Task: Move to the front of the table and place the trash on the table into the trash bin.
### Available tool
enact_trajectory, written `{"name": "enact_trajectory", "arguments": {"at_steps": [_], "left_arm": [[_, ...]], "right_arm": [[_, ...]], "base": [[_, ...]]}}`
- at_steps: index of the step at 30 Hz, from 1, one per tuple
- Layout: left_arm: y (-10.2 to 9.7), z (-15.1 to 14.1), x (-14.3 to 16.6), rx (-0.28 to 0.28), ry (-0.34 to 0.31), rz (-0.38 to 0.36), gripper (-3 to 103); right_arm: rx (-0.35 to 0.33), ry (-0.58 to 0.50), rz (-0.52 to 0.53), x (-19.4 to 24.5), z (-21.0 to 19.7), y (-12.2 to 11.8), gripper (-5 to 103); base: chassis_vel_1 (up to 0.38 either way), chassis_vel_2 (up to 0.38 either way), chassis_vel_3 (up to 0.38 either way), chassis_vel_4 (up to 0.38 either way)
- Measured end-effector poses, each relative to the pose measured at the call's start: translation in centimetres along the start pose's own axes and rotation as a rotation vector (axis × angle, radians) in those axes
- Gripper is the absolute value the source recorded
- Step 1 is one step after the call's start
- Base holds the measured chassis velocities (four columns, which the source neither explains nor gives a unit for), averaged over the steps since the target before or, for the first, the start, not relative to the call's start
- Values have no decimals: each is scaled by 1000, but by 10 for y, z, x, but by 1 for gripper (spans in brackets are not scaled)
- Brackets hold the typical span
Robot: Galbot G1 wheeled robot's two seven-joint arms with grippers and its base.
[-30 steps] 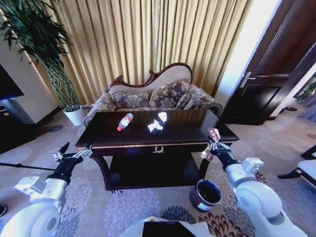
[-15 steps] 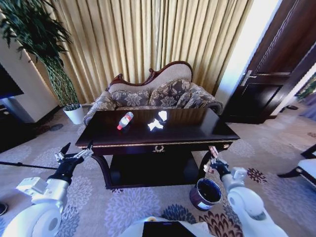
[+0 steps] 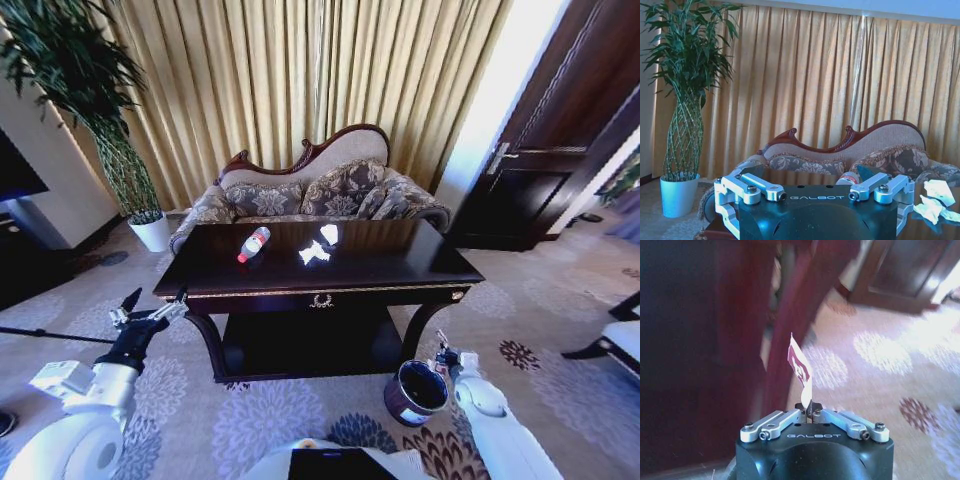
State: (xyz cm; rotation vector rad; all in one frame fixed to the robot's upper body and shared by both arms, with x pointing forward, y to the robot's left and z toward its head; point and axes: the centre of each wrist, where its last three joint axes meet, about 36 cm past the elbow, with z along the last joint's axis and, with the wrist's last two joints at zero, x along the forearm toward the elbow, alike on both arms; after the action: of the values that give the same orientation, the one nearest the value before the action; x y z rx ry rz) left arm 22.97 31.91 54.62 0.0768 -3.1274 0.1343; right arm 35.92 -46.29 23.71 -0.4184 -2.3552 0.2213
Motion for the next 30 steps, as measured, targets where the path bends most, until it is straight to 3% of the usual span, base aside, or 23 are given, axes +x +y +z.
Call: {"name": "enact_trajectory", "arguments": {"at_steps": [6,10,12,18,22,24,26,27,30], "left_arm": [[1,0,2,-3,4,-9,100],[2,1,2,-3,7,-13,100],[2,0,2,-7,7,-16,100],[1,0,2,-3,2,-16,100],[0,2,2,4,2,-16,100],[0,2,2,4,2,-16,100],[0,1,1,1,-1,-14,100],[0,1,1,1,-1,-14,100],[0,0,0,-6,-6,-9,100]], "right_arm": [[94,99,64,-39,31,-1,0],[99,116,74,-53,34,6,-3],[89,122,75,-57,34,12,8],[89,110,72,-55,32,15,24],[90,103,71,-53,31,14,45],[90,103,71,-52,31,14,45],[89,105,71,-50,35,13,56],[89,105,71,-50,35,13,56],[90,104,72,-46,38,13,73]], "base": [[0,0,0,0],[0,0,0,0],[0,0,0,0],[0,0,0,0],[0,0,0,0],[0,0,0,0],[0,0,0,0],[0,0,0,0],[0,0,0,0]]}}
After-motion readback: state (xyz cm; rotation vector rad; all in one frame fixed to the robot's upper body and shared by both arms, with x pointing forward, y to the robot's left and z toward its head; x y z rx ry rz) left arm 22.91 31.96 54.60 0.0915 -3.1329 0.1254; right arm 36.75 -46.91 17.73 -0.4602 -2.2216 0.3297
